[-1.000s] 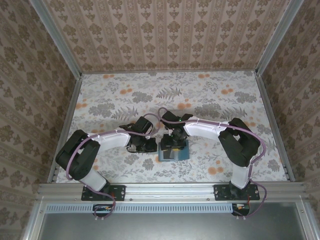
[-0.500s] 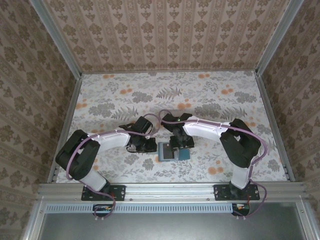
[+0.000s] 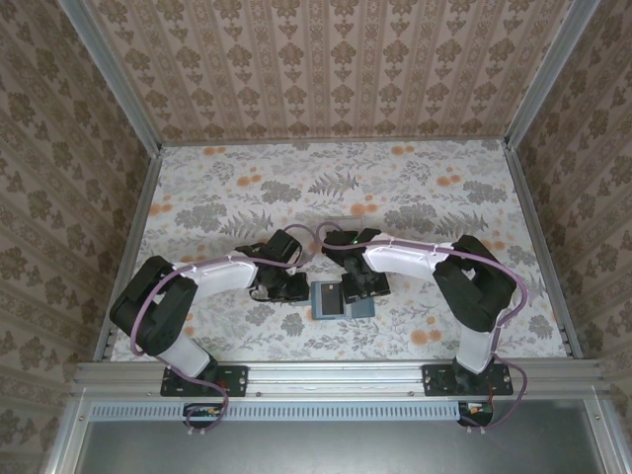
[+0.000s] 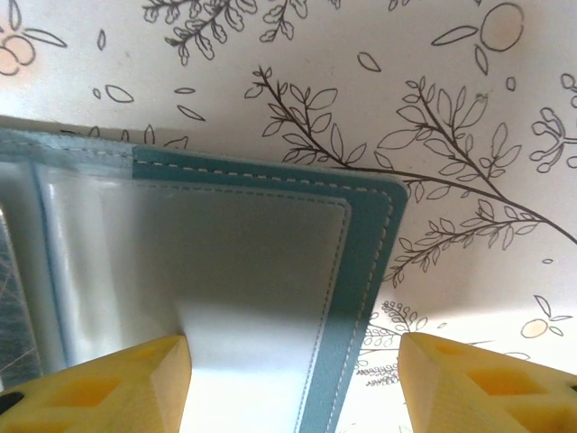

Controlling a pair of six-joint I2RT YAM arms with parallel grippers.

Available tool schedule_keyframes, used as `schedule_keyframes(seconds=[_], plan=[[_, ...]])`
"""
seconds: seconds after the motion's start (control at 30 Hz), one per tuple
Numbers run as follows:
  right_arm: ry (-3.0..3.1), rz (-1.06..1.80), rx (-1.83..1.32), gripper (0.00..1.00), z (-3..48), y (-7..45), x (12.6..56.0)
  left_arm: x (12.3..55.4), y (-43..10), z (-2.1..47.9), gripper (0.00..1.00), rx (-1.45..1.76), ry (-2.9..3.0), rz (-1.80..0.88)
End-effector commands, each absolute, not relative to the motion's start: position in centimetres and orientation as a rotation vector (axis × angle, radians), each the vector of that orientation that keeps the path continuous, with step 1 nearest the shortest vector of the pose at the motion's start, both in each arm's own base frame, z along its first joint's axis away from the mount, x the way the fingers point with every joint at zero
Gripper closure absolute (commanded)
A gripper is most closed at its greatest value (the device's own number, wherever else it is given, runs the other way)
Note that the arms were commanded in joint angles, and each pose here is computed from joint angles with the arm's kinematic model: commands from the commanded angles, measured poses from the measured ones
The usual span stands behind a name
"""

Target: Take the credit cards out of the card holder

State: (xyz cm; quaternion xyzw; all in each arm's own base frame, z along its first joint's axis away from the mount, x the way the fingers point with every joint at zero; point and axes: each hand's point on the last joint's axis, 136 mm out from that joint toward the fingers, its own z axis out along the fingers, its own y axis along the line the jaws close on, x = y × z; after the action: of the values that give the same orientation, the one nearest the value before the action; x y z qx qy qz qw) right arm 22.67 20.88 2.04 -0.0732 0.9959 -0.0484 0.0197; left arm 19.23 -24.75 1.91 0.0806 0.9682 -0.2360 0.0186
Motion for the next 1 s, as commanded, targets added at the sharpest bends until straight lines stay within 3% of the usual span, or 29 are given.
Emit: schedule_keyframes(seconds=[0.0, 0.37, 0.67, 0.97], plan=[[3.093, -0.153, -0.248, 0.37, 1.8, 20.7, 22.2, 19.3, -24.2, 2.5, 0.87, 0.255, 3.013, -0.685], [3.021, 0.052, -0.185, 0.37, 5.8, 21.5, 22.8, 20.6, -27.1, 6.1, 0.87, 0.276, 2.918, -0.787], [2.987, 0.410, -0.115, 0.45, 7.8, 23.8, 23.2, 20.6, -29.5, 7.0, 0.88, 0.265, 2.890, -0.892], [2.969, 0.817, -0.025, 0.58, 7.5, 27.1, 23.6, 19.3, -30.0, 4.6, 0.90, 0.258, 2.944, -0.906]])
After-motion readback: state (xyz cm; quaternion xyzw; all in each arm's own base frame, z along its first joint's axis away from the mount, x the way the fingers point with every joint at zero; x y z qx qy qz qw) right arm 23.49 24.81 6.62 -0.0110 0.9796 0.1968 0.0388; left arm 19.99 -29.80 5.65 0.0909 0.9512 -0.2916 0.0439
